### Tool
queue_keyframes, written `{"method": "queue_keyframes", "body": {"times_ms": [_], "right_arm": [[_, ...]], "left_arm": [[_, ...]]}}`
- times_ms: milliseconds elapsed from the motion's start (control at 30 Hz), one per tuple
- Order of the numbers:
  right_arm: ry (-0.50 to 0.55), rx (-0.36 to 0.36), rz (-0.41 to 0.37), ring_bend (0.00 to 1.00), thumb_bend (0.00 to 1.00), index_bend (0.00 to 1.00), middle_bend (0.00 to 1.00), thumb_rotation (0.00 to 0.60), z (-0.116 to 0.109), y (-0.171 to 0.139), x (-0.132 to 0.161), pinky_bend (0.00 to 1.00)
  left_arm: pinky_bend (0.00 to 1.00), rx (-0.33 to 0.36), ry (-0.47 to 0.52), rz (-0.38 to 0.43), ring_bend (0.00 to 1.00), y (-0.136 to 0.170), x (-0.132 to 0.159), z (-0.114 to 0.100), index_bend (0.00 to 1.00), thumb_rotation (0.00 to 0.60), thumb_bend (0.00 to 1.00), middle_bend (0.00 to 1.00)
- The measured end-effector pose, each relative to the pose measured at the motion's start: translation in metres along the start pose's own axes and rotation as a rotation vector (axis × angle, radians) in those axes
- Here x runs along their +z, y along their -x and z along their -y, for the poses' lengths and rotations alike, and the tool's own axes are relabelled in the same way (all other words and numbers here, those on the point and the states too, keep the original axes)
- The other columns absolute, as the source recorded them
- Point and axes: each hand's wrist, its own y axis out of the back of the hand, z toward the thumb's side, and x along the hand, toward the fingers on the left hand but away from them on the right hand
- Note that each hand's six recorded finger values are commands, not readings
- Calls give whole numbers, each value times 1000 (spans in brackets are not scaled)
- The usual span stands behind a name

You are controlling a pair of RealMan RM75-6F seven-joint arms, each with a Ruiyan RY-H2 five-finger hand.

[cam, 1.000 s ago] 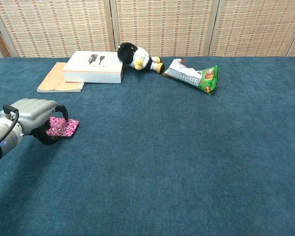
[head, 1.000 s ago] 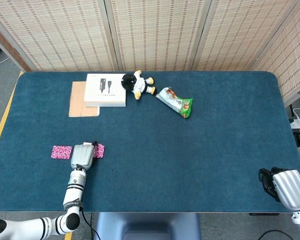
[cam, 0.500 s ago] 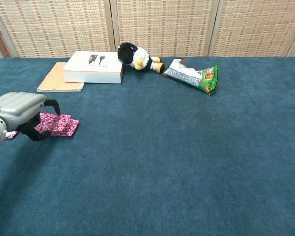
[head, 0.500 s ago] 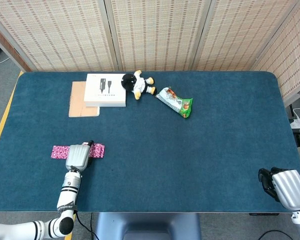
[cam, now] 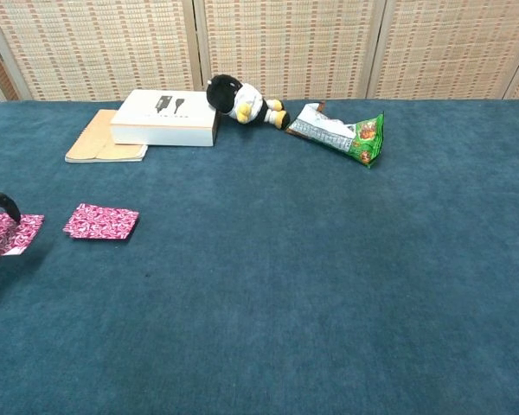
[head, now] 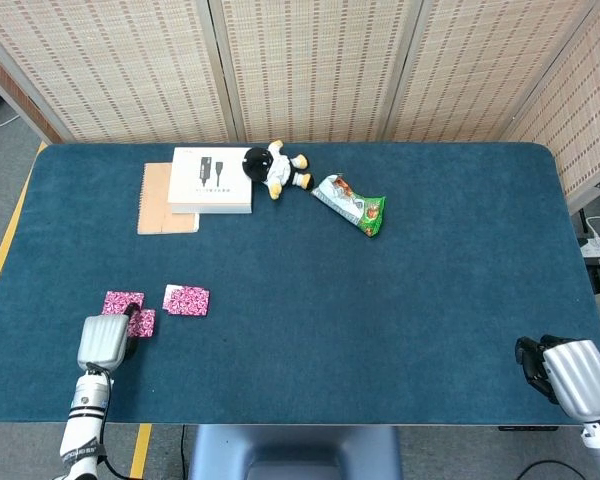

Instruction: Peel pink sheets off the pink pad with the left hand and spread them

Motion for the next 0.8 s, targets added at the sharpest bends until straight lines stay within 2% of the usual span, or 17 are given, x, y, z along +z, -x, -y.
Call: {"method": "queue_keyframes", "body": {"times_ms": [300,467,800], "right_arm": [[1,1,2,729,446,955,863,600,0,1,0,871],[-1,6,4,729,445,954,863,600,1,1,0,871],[-5,6,4,729,445,955,863,600,2,2,0,871]], "left_arm": [[1000,-15,-17,-43,1000,13,-32,16,483,600,378,1000],[1000,-24,-23,-60,1000,16,-40,24,466,600,378,1000],[1000,-57,-28,-90,1000,16,-48,40,317,600,376,1000]]}}
